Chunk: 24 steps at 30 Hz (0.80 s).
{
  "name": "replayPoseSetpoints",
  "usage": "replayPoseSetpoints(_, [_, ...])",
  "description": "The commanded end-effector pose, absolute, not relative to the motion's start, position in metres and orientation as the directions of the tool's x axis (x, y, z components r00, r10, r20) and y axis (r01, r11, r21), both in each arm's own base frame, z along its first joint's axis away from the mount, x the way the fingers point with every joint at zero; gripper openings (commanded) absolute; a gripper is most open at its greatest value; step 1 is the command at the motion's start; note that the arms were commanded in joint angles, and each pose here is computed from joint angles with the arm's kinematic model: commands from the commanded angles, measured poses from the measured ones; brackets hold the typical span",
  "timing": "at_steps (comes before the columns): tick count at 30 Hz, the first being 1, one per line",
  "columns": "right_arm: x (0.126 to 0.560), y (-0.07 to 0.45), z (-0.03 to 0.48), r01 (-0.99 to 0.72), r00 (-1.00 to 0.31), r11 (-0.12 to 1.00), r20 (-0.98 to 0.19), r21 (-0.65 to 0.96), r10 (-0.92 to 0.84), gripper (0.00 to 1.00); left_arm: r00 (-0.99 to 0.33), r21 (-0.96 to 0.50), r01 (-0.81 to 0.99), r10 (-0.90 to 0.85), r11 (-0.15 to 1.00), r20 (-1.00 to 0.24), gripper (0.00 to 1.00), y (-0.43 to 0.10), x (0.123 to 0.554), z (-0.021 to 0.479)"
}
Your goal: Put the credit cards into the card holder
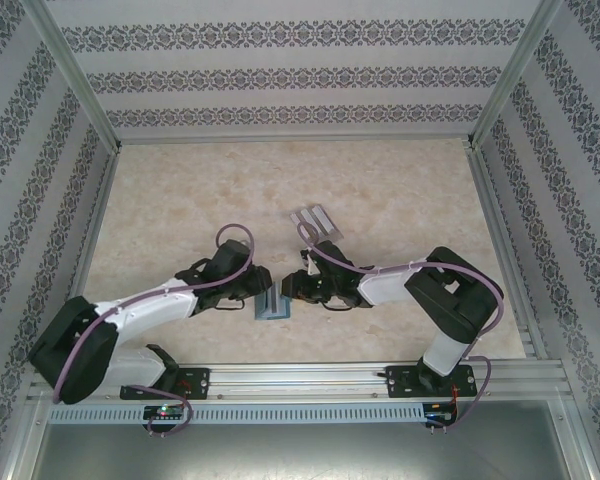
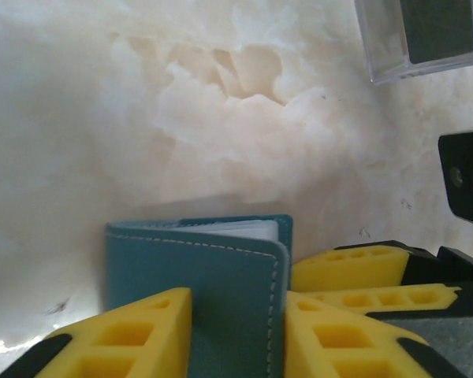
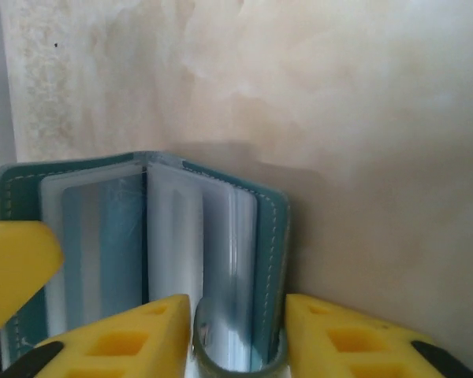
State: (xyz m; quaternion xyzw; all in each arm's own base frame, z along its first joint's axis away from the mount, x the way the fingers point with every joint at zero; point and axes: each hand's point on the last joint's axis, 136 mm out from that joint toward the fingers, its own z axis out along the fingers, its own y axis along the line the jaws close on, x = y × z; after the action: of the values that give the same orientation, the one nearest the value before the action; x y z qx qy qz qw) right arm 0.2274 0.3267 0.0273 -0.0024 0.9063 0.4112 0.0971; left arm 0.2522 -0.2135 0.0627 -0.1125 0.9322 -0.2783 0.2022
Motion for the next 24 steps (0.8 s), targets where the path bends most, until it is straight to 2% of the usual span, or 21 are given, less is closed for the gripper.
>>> replayPoseSetpoints(1, [0.227, 0.3, 0.008, -0.082, -0.972, 0.763, -0.221, 0.641, 0.081, 0.35, -0.91, -0.524, -0.081, -0.277, 0.848, -0.308, 0.29, -0.222, 0.252, 0.061])
replayPoseSetpoints(6, [0.224, 0.278, 0.006, -0.091, -0.96, 0.843, -0.272, 0.531, 0.068, 0.35, -0.922, -0.463, -0.093, -0.252, 0.882, -0.294, 0.28, -0.22, 0.254, 0.048])
replayPoseSetpoints(9, [0.223, 0.266, 0.006, -0.116, -0.95, 0.883, -0.311, 0.455, 0.035, 0.39, -0.933, -0.464, -0.089, -0.237, 0.882, -0.271, 0.26, -0.225, 0.252, 0.036])
replayPoseSetpoints(12, [0.218, 0.273, 0.008, -0.174, -0.951, 0.865, -0.308, 0.47, -0.024, 0.4, -0.947, -0.443, -0.08, -0.207, 0.893, -0.245, 0.2, -0.229, 0.249, 0.025])
replayPoseSetpoints(17, [0.218, 0.255, 0.003, -0.15, -0.948, 0.912, -0.316, 0.382, -0.023, 0.4, -0.955, -0.42, -0.089, -0.197, 0.903, -0.222, 0.21, -0.231, 0.245, 0.014])
replayPoseSetpoints(21, [0.215, 0.24, 0.009, -0.131, -0.946, 0.939, -0.324, 0.317, -0.023, 0.44, -0.954, -0.429, -0.089, -0.2, 0.899, -0.223, 0.21, -0.231, 0.244, 0.015])
replayPoseSetpoints(24, [0.208, 0.238, 0.011, -0.128, -0.953, 0.94, -0.302, 0.316, -0.028, 0.44, -0.962, -0.449, -0.09, -0.195, 0.889, -0.192, 0.21, -0.235, 0.239, 0.013])
